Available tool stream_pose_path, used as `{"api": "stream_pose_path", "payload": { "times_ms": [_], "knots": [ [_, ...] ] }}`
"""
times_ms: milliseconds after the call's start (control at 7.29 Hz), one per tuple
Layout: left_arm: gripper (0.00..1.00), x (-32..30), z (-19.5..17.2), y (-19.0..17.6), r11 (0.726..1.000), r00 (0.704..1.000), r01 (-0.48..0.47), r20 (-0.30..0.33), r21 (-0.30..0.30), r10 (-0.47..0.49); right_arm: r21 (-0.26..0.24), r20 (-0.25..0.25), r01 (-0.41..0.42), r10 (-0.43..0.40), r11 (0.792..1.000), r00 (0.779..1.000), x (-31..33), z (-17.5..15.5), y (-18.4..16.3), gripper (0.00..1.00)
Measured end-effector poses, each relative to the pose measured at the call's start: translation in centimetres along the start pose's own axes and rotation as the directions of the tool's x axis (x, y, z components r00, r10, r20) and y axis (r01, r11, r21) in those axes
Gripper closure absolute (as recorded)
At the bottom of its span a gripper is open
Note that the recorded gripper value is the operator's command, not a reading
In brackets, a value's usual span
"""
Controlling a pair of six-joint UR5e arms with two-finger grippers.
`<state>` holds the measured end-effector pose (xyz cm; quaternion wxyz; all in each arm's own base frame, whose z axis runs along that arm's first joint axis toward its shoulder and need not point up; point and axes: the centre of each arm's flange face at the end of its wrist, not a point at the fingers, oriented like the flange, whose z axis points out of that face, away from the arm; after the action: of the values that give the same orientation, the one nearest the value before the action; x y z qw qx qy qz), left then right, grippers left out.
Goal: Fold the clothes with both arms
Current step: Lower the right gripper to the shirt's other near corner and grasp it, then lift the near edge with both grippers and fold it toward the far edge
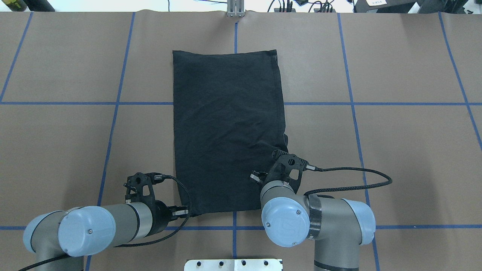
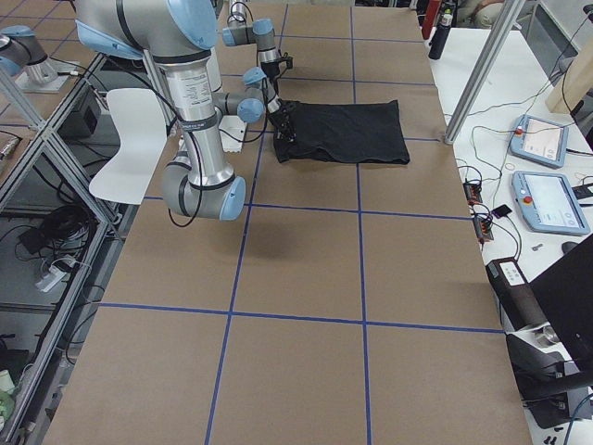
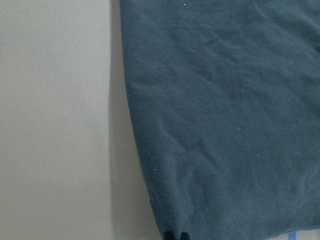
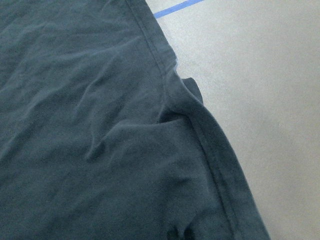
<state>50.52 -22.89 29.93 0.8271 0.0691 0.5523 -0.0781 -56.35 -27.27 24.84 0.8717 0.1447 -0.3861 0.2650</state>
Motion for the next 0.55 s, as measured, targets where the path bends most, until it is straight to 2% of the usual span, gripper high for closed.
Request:
{"api": "stream_pose_path", "payload": {
  "times_ms": [274, 548],
  "knots": [
    [1.00, 1.5, -3.0, -0.3, 1.000, 0.999, -0.002, -0.052, -0.006, 0.002, -0.009, 0.018, -0.007, 0.008, 1.000, 1.000, -0.3, -2.9, -1.1, 1.00],
    [1.00, 3.5, -7.4, -0.4, 0.999, 0.996, -0.005, -0.086, -0.042, 0.001, -0.034, 0.035, 0.001, 0.000, 0.999, 0.999, 0.1, -6.7, -0.9, 1.00]
  ]
}}
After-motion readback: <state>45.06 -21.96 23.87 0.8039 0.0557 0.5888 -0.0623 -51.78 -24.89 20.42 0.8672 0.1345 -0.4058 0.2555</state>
